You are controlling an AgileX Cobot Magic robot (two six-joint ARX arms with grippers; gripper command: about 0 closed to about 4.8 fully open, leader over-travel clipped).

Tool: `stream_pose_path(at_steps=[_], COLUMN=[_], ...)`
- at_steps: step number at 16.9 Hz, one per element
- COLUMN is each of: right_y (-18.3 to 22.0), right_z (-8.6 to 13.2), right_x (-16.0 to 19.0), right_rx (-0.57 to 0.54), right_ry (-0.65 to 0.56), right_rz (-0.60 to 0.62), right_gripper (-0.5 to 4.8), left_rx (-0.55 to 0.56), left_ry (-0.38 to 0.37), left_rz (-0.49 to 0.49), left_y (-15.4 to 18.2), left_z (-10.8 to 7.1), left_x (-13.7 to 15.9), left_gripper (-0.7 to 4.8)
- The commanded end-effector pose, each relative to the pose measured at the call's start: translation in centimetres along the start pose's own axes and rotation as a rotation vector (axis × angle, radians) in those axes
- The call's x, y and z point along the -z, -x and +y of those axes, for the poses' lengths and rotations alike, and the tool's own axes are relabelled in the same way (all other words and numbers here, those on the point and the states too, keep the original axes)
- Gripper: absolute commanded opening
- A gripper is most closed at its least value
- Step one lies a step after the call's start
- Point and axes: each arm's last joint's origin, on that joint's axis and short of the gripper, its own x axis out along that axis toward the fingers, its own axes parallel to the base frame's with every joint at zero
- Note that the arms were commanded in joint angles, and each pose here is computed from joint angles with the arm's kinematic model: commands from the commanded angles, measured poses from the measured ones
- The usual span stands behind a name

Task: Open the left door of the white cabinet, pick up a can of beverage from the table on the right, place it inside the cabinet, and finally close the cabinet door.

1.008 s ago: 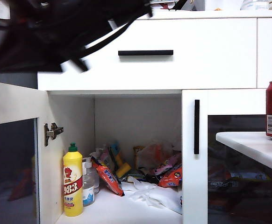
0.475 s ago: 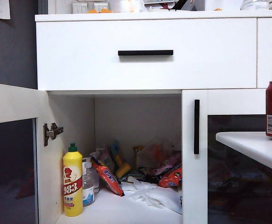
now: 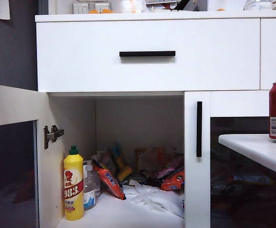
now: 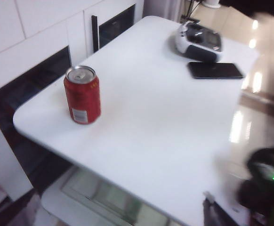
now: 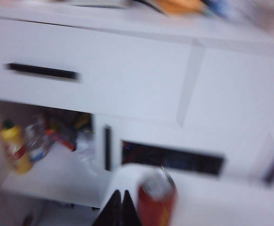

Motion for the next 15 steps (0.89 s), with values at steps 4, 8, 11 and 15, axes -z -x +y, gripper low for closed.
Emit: stream_pose_path(at_steps=[4,8,11,15], right_y=[-2.4,-5.8,-7.0,-9.8], right_z=[0.8,2.2,2.3,0.6], right_x=[9.2,14.5,16.6,17.8], right_rx=[0.075,0.177,0.186,0.192], right_ry=[-0.104,-0.017,-0.018,-0.011], right_rz=[-0.065,-0.072,-0.079,-0.033], right_gripper=[4.74,4.79,4.79,4.79], left_rx=[0.0,-0.03,-0.048,-0.037], left_ry=[0.003,0.041,0.034,0.044], left_rz=[-0.017,-0.004,0.037,0.093], left_y=[-2.4,-1.9,-1.8,-2.3], left_z=[2.5,5.3,6.0,6.2], left_x=[0.4,0.7,1.2,3.3], left_gripper=[4.79,4.79,4.79,4.79])
